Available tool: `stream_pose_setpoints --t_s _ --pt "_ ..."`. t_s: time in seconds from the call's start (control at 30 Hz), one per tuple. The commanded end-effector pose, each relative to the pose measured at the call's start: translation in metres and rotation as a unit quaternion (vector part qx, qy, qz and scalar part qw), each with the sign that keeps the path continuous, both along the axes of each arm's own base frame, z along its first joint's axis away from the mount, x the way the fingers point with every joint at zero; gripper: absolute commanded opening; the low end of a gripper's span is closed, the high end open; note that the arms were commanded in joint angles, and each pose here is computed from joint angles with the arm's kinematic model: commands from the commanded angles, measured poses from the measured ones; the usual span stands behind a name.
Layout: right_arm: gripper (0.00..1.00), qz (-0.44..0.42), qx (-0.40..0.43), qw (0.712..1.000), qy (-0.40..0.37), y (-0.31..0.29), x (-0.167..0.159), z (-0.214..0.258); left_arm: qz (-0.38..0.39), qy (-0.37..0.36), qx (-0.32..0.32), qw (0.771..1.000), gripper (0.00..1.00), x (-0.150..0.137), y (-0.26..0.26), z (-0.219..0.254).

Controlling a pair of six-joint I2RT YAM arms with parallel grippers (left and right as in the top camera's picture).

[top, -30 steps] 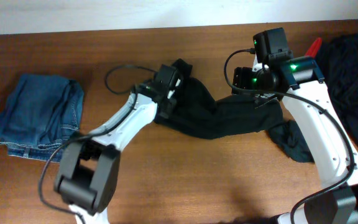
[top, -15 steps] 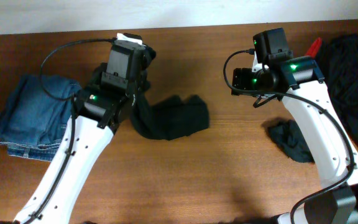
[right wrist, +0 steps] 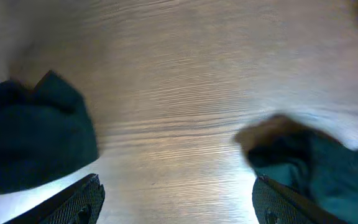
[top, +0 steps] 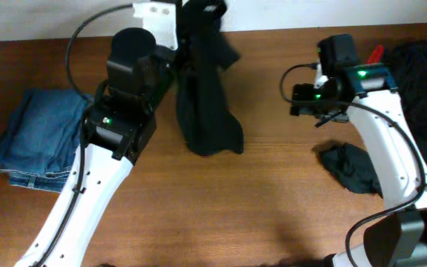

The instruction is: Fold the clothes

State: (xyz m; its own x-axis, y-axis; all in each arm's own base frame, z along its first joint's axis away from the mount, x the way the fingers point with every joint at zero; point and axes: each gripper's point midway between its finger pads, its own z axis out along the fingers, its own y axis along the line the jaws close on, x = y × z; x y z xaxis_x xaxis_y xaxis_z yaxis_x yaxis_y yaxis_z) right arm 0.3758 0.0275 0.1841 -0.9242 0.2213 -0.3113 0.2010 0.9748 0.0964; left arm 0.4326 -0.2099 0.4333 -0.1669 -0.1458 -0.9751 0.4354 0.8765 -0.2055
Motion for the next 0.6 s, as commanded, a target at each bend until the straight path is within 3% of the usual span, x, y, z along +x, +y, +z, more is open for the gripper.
stream_pose_setpoints --t_s 0.0,0.07,0.13,0.23,0.4,0.57 --pt "0.81 -0.049 -0.001 0.999 0.006 -0.023 -0.001 0.0 -0.069 -0.053 -0.053 0.995 0.0 -0.032 -0.023 0.053" --pt "0.81 -0.058 -0.001 0.998 0.012 -0.03 -0.004 -0.001 -0.015 -0.041 -0.047 0.998 0.0 -0.022 -0.007 0.047" --pt "0.81 -0.056 -0.002 0.998 0.014 -0.032 -0.005 -0.002 0.095 -0.015 -0.028 0.995 0.0 -0.007 0.029 0.03" --pt "0.81 -0.032 0.003 0.999 0.012 -0.027 -0.004 -0.001 0.236 0.026 0.019 0.971 0.0 0.003 0.081 0.001" --pt "0.83 0.062 0.047 0.997 -0.028 0.006 0.012 0.007 0.232 0.044 0.068 0.969 0.0 0.005 0.085 -0.016" --pt "0.81 0.174 0.095 0.979 -0.044 0.054 0.009 0.012 0.181 -0.024 0.082 0.98 0.0 -0.006 0.051 0.022"
